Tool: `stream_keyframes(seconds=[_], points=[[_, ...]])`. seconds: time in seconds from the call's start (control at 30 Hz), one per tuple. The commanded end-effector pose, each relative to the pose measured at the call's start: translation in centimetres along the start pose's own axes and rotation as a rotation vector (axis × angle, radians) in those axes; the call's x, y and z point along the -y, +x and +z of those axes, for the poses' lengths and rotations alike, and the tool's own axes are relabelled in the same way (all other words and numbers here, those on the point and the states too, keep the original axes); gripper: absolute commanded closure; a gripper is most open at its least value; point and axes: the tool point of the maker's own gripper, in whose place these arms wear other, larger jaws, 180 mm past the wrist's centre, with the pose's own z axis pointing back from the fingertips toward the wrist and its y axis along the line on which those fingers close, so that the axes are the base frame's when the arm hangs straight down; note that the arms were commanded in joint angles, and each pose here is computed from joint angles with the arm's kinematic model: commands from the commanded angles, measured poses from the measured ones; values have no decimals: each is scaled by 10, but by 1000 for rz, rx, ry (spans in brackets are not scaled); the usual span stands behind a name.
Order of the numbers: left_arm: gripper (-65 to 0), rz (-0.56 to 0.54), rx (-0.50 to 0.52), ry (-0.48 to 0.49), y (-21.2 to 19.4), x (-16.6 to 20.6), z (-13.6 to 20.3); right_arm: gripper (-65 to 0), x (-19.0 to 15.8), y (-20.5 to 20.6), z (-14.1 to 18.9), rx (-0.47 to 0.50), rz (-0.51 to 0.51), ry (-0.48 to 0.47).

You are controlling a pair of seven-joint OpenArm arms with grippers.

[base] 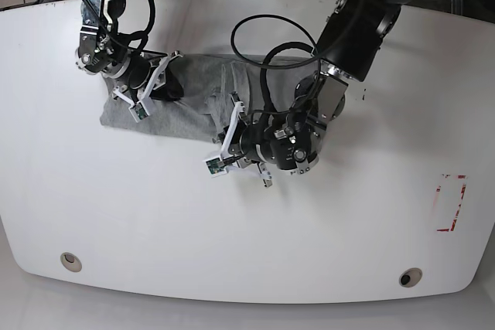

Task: Layout the t-shirt on the table in an organized manner, then fold the t-shirt properly
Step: 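Lay the folded end down with the left gripper and press it flat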

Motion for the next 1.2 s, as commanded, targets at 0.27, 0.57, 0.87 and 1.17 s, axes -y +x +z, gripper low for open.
stream_keyframes(seconds=[0.27, 0.57, 0.87, 1.17], points=[[-6, 21, 65, 36, 34, -16, 3, -87, 7, -32, 3, -152, 24, -38], [-162, 28, 53, 27, 30, -13, 0, -87, 7, -32, 3, -152, 24, -38], [-353, 35, 147, 45, 53, -17, 25, -87, 7, -32, 3, -153, 25, -36], [-360, 213, 297, 61, 34, -41, 87, -87, 7, -32, 3, -153, 25, -36]])
